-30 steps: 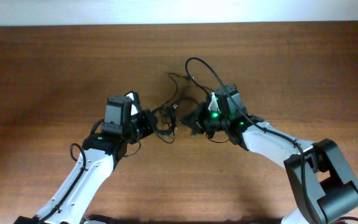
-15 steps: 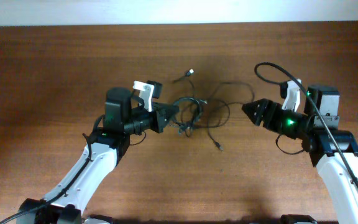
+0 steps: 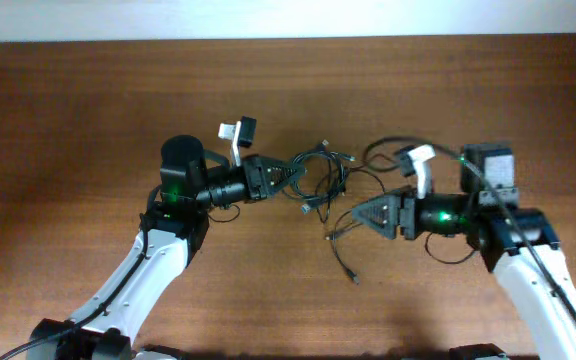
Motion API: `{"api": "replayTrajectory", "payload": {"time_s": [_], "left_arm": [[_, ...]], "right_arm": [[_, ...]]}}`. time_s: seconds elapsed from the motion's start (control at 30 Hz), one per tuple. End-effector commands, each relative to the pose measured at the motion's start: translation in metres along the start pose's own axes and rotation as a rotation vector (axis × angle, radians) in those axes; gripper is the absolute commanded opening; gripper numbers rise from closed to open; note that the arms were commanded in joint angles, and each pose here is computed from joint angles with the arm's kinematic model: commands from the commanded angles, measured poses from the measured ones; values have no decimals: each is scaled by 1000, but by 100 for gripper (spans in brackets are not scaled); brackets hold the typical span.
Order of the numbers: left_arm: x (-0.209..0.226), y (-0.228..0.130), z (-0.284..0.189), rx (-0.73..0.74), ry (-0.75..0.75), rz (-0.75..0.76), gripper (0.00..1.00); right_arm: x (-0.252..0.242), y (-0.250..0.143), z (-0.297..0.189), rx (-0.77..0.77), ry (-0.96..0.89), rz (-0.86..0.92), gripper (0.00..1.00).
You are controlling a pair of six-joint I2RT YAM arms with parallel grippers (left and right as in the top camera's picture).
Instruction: Untangle cables
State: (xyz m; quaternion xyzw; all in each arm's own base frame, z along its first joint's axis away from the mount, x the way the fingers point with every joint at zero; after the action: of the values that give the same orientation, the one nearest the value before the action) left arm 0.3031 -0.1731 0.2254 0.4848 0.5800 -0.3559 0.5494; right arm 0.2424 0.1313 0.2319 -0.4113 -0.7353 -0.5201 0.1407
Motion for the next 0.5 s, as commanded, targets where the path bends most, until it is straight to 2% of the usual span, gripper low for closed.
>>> {"api": "replayTrajectory", "payload": {"time_s": [0.0, 0.17, 0.27, 0.3, 0.33, 0.37, 0.43, 0.47], "left_arm": [[-5, 2, -1, -4, -11, -37, 0], [-21, -6, 5, 47, -72, 100, 0], [-29, -19, 18, 88, -100, 166, 0], [-30, -22, 20, 99, -103, 168, 0], [-30, -23, 21, 103, -103, 168, 0], [-29, -22, 22, 93, -97, 163, 0], [-20, -15, 23, 25, -45, 120, 0], [-6, -12, 23, -9, 22, 49, 0]], "right_arm": [[-10, 1, 2, -5, -107, 160, 55], [-24, 19, 8, -79, -156, 249, 55], [-21, 23, 21, -71, -125, 206, 55], [-18, 26, 23, -76, -116, 191, 49], [-15, 28, 25, -83, -103, 169, 14], [-3, 34, 26, -89, -11, 110, 4], [30, 46, 21, -110, 227, -69, 4], [57, 56, 11, -137, 410, -263, 4]]}}
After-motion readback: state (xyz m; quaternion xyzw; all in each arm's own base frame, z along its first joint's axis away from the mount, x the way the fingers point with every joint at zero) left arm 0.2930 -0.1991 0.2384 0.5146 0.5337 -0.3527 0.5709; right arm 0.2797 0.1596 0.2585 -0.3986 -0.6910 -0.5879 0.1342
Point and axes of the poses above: each gripper's point midway between its finger pads, its own z axis out along the fingers, its own x axis along the line the jaws close on, y = z × x, the point moved 5 cm from there along -z, back along the fingers, and after that the axes turned 12 degrees about -z, right-handed, at the moved point
